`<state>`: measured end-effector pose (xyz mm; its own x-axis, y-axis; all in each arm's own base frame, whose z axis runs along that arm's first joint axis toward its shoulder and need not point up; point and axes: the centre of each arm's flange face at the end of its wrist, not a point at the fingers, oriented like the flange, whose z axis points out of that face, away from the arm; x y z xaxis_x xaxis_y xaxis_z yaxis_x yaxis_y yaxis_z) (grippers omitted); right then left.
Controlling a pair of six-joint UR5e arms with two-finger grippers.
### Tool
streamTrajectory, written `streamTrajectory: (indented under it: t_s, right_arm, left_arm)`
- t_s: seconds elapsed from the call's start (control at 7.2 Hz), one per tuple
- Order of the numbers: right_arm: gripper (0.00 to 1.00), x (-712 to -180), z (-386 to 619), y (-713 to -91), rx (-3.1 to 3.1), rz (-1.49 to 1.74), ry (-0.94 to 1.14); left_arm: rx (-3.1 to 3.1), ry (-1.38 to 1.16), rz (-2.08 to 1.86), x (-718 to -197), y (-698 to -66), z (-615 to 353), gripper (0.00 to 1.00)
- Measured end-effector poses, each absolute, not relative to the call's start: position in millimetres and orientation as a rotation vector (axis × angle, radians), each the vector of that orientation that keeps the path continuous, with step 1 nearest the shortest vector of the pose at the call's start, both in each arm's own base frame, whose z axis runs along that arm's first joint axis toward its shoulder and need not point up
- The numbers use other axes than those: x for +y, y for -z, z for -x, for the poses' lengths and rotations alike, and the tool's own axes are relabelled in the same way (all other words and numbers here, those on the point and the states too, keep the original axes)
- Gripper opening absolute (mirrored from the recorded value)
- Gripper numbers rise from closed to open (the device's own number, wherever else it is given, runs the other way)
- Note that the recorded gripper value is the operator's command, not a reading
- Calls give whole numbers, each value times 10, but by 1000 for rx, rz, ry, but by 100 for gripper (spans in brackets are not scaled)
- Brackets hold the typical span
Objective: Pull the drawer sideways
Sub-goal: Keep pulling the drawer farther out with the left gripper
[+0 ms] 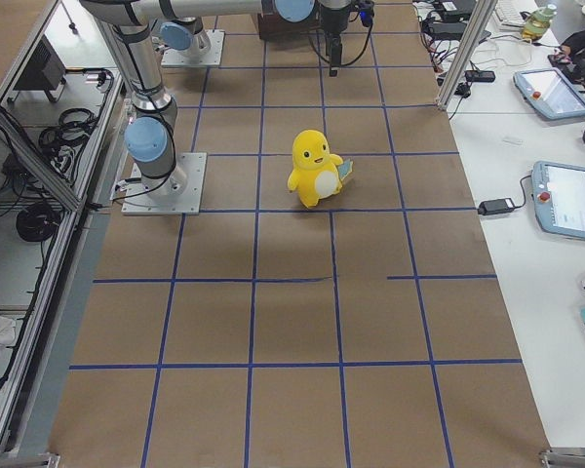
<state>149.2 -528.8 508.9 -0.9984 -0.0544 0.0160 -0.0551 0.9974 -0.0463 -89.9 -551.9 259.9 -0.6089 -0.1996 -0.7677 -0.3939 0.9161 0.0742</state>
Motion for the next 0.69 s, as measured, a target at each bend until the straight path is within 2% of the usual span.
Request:
streamTrajectory:
  t_s: [0.69]
  right_arm:
    - [100, -5288, -1493, -5089, -3126, -87, -73]
  left_arm:
    - [2238, -292, 436, -5560, -2575, 1075, 0]
